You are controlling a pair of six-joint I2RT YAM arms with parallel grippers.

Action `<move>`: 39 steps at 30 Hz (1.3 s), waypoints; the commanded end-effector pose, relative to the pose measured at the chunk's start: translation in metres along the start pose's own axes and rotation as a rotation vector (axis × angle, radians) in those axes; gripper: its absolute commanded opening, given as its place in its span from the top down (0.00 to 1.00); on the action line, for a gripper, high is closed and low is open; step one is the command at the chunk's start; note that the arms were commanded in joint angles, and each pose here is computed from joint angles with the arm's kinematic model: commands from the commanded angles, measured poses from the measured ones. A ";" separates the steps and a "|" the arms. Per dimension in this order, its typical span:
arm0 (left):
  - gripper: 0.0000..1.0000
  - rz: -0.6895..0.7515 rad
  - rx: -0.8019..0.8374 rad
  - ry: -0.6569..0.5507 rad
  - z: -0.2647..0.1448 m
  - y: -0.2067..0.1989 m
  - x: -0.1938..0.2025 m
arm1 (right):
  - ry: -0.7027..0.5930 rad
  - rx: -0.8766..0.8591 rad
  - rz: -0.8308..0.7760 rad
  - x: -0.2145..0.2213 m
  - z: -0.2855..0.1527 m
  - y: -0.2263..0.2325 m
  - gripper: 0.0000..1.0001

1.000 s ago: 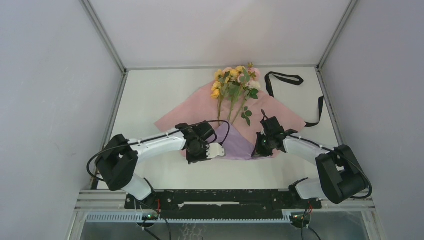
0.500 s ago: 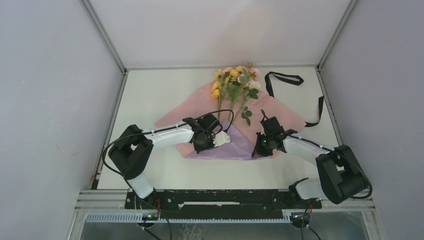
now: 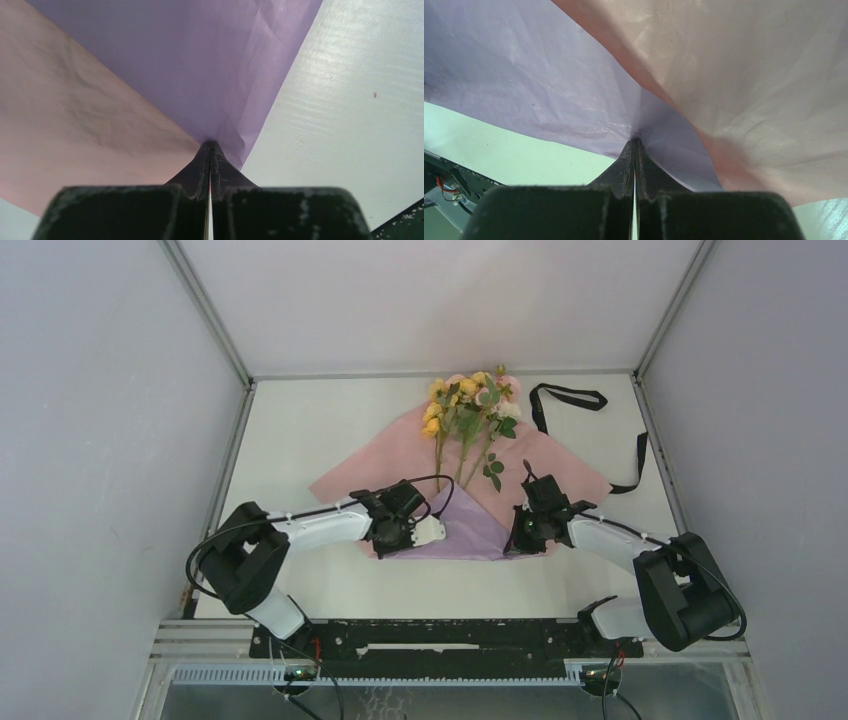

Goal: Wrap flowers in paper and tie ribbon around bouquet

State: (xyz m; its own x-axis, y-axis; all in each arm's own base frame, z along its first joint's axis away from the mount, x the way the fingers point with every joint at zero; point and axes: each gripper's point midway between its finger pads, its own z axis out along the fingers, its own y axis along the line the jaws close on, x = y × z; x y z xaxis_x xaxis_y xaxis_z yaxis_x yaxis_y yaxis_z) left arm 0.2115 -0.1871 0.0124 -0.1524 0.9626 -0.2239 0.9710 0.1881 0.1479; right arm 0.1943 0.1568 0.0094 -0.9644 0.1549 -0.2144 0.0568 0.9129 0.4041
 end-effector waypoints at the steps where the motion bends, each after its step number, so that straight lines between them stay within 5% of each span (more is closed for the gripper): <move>1: 1.00 -0.066 -0.035 0.000 -0.026 0.010 -0.003 | 0.033 0.077 0.000 0.016 0.006 -0.016 0.99; 6: 1.00 -0.073 -0.071 -0.227 -0.070 0.027 -0.077 | 0.021 0.091 -0.004 0.015 0.005 -0.014 0.99; 11: 1.00 -0.016 -0.115 -0.288 -0.040 0.025 -0.120 | 0.010 0.088 -0.021 0.011 0.002 -0.006 0.99; 18: 1.00 -0.009 -0.095 -0.225 -0.006 0.019 -0.108 | -0.015 -0.029 -0.002 0.002 -0.010 0.014 0.99; 26: 1.00 -0.019 0.013 -0.219 0.011 -0.004 -0.098 | -0.046 -0.415 -0.021 -0.010 -0.034 0.100 1.00; 39: 1.00 -0.057 0.050 -0.213 0.012 -0.006 -0.096 | 0.104 -0.297 0.034 0.011 0.029 0.086 1.00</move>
State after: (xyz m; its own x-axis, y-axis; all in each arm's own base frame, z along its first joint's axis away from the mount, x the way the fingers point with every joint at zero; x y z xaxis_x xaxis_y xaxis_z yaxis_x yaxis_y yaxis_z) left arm 0.2255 -0.2818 0.0236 -0.1370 0.8975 -0.4193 0.9716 0.2041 0.1195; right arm 0.1840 0.2423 0.0186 -0.9887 0.1078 -0.1044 0.0144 0.7607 0.6490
